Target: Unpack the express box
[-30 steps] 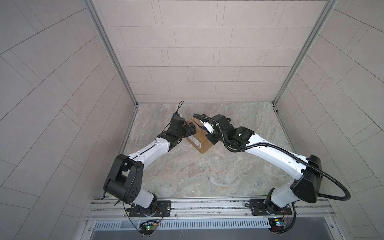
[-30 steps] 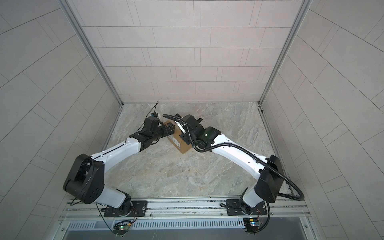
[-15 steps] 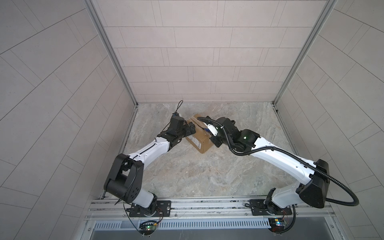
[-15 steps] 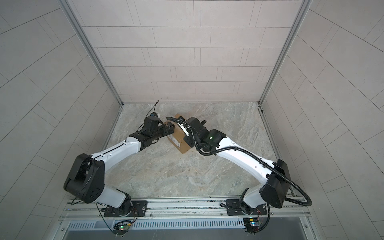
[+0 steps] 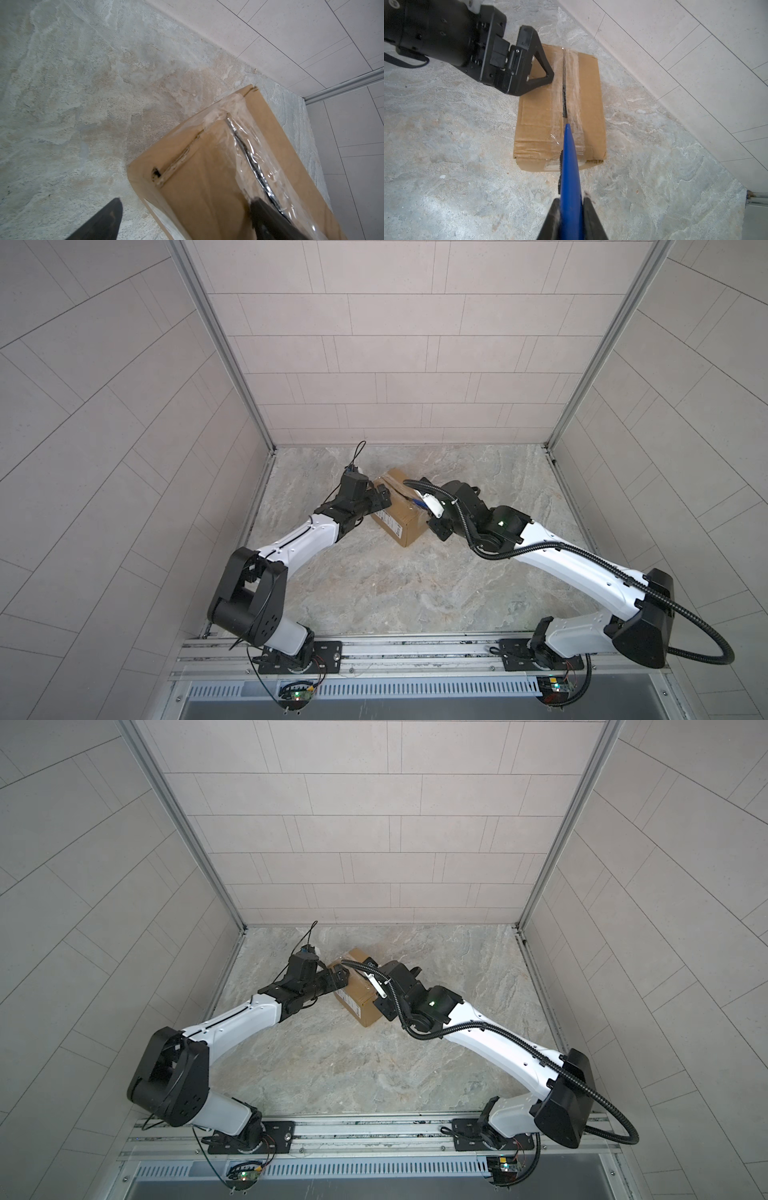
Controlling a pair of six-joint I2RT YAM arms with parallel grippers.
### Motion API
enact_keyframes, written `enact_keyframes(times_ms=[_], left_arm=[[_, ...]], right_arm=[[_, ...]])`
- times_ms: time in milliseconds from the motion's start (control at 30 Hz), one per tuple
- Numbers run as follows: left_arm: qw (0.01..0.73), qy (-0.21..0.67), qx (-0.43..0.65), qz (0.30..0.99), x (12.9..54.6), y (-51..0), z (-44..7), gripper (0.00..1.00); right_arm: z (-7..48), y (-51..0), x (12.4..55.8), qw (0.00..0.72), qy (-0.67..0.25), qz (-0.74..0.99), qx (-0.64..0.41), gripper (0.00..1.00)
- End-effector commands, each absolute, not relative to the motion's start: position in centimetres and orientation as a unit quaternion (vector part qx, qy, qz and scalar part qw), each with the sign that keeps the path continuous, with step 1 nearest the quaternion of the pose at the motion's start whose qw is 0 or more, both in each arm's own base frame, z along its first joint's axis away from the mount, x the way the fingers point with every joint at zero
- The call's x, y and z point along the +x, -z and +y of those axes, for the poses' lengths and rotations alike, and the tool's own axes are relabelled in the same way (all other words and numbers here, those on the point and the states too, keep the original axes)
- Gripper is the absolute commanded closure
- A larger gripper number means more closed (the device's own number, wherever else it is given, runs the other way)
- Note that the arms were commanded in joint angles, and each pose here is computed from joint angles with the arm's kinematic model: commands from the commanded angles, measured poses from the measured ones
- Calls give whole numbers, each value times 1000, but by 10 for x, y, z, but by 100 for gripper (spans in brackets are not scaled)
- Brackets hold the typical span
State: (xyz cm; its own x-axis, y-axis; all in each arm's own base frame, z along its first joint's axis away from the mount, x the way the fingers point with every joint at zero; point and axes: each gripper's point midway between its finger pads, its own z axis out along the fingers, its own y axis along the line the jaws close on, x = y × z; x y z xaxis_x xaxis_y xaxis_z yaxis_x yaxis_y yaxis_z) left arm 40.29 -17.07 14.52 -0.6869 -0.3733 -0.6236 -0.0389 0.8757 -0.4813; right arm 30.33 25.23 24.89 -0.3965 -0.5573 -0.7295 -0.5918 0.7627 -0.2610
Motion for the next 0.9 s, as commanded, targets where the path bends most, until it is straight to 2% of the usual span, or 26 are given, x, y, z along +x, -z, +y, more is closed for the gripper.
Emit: enact_keyframes(times_ms=[0, 367, 867], left_arm=[[335, 162, -132, 919, 388, -111, -148, 2], [337, 166, -132, 918, 387, -114, -148, 2], [336, 171, -133, 916, 389, -114, -150, 2]], right_arm=[[227, -247, 298, 416, 19, 847, -329, 100], [249, -239, 311, 414, 4, 845, -338, 100], [214, -247, 290, 390, 36, 851, -351, 100]])
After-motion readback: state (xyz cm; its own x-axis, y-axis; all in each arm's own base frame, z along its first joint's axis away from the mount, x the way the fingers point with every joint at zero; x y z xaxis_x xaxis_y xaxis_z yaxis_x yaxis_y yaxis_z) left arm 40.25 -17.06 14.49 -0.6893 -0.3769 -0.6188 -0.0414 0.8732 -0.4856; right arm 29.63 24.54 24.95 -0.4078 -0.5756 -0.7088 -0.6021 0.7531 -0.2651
